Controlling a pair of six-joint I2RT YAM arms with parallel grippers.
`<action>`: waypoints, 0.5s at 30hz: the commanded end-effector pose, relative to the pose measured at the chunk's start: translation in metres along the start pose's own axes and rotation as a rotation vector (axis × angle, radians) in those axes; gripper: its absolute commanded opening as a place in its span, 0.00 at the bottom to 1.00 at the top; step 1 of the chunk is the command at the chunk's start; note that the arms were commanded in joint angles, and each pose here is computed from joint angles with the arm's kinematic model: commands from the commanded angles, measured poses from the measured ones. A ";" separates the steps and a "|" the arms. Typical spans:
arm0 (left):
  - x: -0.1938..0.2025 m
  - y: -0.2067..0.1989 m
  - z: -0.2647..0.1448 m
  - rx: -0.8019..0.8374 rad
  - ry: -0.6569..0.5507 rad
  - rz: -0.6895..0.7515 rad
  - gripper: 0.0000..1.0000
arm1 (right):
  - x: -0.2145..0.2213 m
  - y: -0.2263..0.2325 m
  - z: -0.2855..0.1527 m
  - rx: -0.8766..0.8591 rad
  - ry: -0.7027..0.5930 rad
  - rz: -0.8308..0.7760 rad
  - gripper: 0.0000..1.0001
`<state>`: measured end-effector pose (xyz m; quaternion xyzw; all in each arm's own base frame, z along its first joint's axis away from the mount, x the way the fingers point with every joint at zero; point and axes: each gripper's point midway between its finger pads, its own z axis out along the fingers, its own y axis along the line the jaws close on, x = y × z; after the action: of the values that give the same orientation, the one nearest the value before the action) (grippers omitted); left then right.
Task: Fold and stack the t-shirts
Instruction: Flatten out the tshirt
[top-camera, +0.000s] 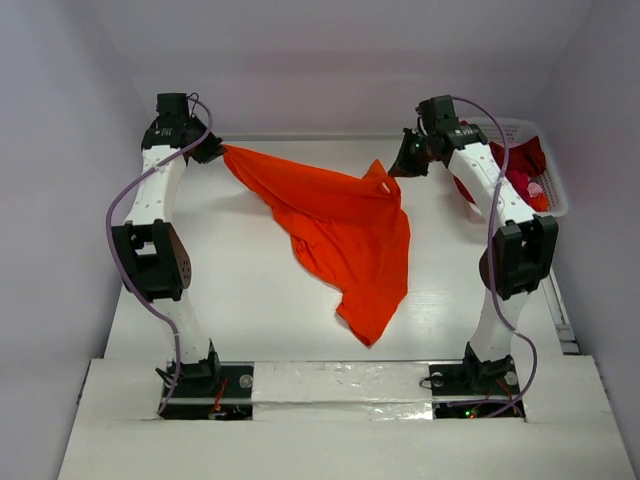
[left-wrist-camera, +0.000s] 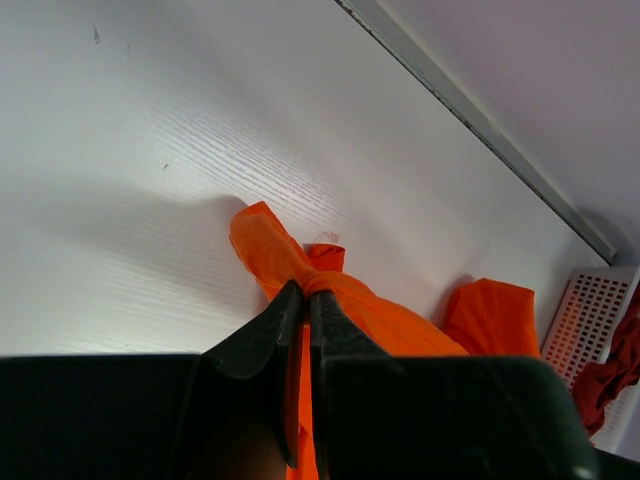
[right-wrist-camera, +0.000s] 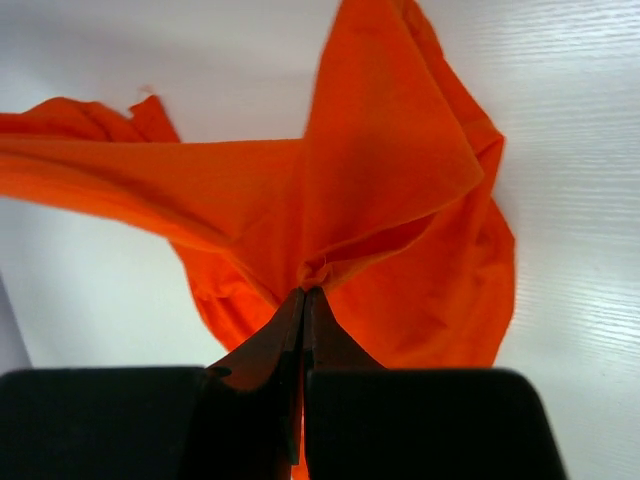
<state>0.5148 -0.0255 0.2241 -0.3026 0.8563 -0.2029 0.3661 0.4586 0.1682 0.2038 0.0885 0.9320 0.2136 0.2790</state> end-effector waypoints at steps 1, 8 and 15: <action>-0.010 -0.002 -0.005 -0.001 -0.032 0.011 0.00 | -0.011 0.038 -0.028 -0.133 -0.064 -0.058 0.00; -0.011 -0.001 -0.006 -0.009 -0.039 0.007 0.00 | 0.074 0.075 0.007 -0.158 0.104 -0.159 0.00; -0.016 -0.005 -0.010 -0.007 -0.047 0.012 0.00 | 0.163 0.096 0.036 -0.201 0.258 -0.197 0.00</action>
<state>0.5127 -0.0227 0.2213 -0.3074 0.8581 -0.1939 0.3627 0.3537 0.2935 0.1362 -0.0494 0.9502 0.2546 0.1731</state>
